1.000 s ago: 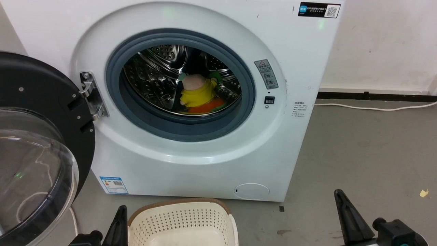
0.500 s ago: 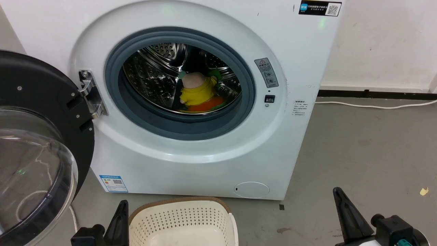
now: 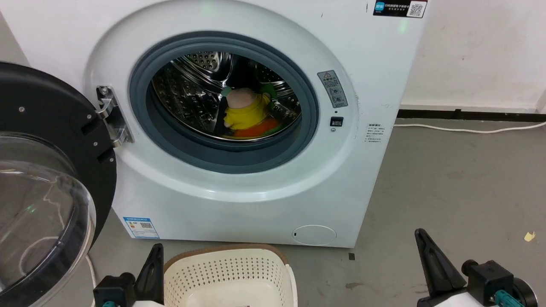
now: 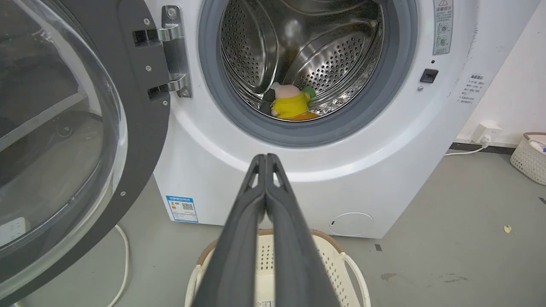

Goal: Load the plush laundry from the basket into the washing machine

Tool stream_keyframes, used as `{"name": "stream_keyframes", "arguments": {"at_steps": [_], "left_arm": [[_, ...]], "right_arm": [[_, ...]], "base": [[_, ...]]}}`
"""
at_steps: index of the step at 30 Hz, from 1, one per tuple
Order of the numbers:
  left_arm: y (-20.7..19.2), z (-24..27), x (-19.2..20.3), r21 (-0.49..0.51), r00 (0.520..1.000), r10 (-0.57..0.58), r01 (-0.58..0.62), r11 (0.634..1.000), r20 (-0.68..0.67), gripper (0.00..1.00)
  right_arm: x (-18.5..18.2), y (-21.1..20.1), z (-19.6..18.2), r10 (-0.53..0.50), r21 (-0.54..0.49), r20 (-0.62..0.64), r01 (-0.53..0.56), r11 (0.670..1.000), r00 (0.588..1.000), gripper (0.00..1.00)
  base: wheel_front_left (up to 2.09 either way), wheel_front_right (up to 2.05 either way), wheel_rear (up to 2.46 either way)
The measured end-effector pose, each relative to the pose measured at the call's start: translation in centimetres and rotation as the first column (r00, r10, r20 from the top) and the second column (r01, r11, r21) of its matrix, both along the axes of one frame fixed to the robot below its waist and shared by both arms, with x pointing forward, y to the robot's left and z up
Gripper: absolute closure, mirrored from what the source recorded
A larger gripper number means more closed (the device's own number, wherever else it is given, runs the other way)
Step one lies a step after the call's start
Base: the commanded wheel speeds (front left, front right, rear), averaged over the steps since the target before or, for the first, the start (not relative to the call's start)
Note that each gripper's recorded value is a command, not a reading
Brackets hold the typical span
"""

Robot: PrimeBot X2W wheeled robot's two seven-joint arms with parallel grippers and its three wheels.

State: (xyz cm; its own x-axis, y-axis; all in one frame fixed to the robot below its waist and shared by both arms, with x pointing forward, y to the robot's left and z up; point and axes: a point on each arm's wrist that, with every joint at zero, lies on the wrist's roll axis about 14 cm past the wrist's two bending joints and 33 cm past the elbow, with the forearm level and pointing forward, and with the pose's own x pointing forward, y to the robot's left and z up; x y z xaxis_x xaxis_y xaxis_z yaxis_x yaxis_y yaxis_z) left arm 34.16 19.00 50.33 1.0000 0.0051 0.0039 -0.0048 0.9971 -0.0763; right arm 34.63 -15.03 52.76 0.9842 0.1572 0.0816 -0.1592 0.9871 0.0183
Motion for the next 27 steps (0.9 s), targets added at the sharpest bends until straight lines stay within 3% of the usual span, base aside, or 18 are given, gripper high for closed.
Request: {"name": "stream_keyframes", "arguments": {"at_steps": [27], "left_arm": [[-0.7,0.8,1.2,0.048,1.0,-0.013,0.013,0.999,-0.008,1.0]], "right_arm": [[0.8,-0.3,-0.4,-0.011,-0.034,-0.043,0.009,0.999,0.999,1.0]], "base": [[0.0,0.0,0.0]]}}
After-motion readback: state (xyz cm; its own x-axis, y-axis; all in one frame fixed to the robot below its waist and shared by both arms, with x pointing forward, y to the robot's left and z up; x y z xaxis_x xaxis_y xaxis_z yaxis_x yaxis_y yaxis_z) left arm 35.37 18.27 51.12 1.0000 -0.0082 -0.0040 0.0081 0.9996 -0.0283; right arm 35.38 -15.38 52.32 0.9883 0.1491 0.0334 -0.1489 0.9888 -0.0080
